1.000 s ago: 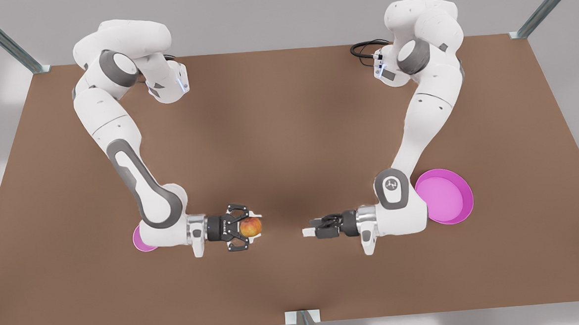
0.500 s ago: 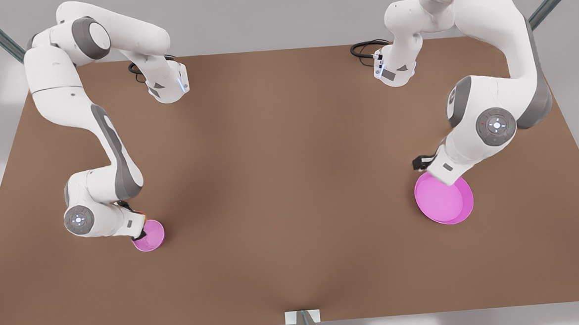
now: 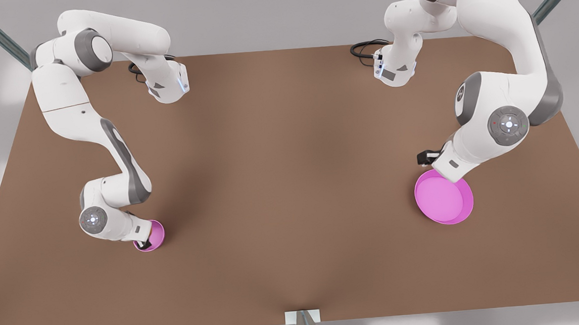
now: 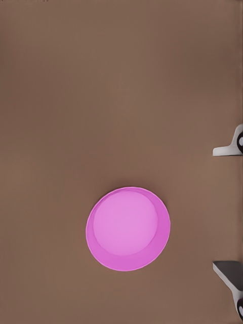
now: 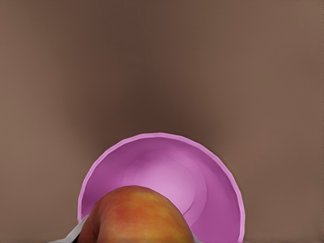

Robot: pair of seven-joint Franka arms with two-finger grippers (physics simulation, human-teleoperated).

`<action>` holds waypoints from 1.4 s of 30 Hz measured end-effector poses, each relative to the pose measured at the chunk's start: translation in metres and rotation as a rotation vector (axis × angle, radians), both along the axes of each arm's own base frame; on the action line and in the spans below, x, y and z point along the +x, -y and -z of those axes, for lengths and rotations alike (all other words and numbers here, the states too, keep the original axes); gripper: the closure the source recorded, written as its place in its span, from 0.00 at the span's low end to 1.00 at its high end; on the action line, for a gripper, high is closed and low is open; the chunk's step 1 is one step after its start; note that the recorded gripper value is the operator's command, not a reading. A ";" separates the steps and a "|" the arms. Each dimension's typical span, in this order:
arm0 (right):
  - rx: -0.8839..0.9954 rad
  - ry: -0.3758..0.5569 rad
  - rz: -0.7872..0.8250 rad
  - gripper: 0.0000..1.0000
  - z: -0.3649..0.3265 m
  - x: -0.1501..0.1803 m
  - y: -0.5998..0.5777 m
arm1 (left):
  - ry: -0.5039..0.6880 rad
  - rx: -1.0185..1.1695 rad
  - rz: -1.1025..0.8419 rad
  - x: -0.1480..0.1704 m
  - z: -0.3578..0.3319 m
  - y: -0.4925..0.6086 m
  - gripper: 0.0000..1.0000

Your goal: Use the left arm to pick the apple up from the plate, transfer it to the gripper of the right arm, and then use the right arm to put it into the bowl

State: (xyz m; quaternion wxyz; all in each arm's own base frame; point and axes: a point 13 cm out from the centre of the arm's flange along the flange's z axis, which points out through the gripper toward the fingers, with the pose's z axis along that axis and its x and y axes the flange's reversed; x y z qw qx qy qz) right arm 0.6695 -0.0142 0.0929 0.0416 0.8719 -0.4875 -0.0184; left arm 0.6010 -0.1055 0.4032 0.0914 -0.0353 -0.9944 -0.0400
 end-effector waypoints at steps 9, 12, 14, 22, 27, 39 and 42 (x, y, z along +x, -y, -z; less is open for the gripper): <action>0.032 0.022 0.018 0.45 0.013 0.005 -0.011 | -0.008 -0.004 0.028 -0.002 0.000 0.002 0.00; 0.038 0.024 0.025 0.45 0.013 0.004 -0.012 | -0.009 -0.005 0.033 -0.002 0.000 0.002 0.00; 0.039 0.025 0.030 0.44 0.013 0.003 -0.012 | -0.009 -0.005 0.036 -0.002 0.000 0.002 0.00; 0.027 0.056 0.043 0.00 -0.017 0.011 -0.006 | -0.011 -0.005 0.045 -0.002 0.000 0.001 0.00; 0.011 0.173 0.160 0.00 -0.151 0.052 -0.011 | -0.011 -0.006 0.051 -0.002 0.000 0.001 0.00; -0.117 0.068 1.134 0.00 -0.338 -0.091 0.006 | -0.021 -0.007 0.062 -0.005 0.001 0.004 0.00; -0.133 0.029 1.289 0.00 -0.338 -0.104 0.003 | -0.025 -0.007 0.063 -0.006 0.001 0.004 0.00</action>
